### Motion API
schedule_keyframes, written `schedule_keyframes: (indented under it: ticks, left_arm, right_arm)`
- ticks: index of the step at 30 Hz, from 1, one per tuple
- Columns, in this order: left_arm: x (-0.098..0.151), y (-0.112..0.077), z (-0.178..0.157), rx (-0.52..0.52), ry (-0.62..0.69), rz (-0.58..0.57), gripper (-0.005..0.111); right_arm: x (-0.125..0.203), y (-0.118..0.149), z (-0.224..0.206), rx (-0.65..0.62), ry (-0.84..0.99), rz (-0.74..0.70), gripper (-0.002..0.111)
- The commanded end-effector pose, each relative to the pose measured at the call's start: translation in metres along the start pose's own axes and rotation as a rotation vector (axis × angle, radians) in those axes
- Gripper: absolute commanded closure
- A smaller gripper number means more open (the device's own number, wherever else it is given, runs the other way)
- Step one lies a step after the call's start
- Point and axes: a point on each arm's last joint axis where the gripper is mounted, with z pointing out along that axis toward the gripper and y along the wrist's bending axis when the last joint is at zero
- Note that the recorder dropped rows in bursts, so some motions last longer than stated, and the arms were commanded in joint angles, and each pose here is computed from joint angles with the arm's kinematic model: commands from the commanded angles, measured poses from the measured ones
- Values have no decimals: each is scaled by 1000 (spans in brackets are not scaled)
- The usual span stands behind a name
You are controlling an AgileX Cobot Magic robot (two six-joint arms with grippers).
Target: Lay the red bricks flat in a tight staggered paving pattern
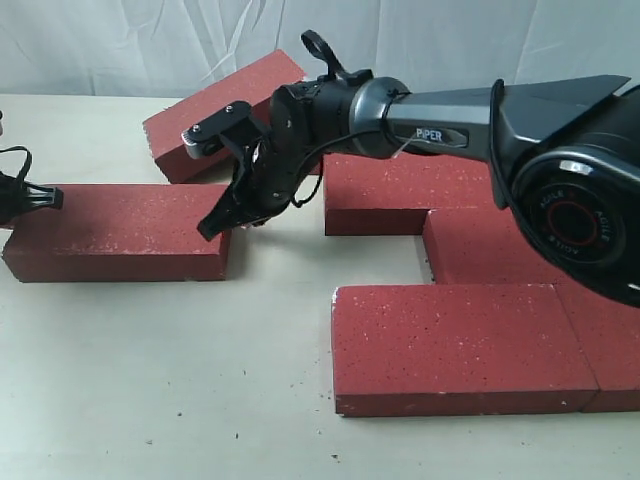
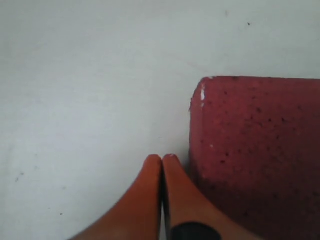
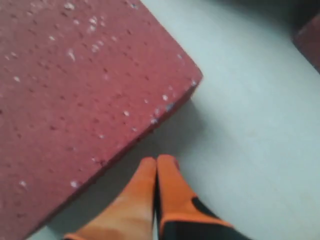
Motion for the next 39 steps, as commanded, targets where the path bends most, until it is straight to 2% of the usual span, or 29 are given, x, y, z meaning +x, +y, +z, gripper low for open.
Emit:
schedule_keyframes:
  ticks: [1,4,7,12,17,24,28,31,34,36,39]
  left_arm:
    - [1,-2,0,13,19,-8,107]
    - [4,-4,0,32,52,-3,107]
    - [3,-16,-7,83,85,34,107]
    - [1,-25,-24,123,103,46,107]
    - [3,-44,-26,226,116,116,107]
    - [6,-71,-27,303,126,215,107]
    - [7,-72,-28,319,138,230,107]
    - [7,-70,-27,303,137,256,107]
    - [4,-67,-26,270,104,269,107]
    - [2,-67,-26,269,85,245,107]
    - [1,-67,-25,261,72,242,107]
  right_arm:
    - [-7,12,1,-6,-46,-8,109]
    - [-9,21,-3,-16,-39,-33,109]
    - [-12,22,-18,-15,-15,-57,109]
    - [-7,21,-49,0,129,-121,109]
    - [6,6,-53,101,271,-97,109]
    - [20,-17,-60,117,390,-35,109]
    - [23,-19,-61,116,423,-16,109]
    - [29,-27,-66,187,504,-64,109]
    - [34,-42,-70,267,538,-20,109]
    - [38,-57,-71,246,524,50,109]
    - [53,-59,-67,98,397,0,109]
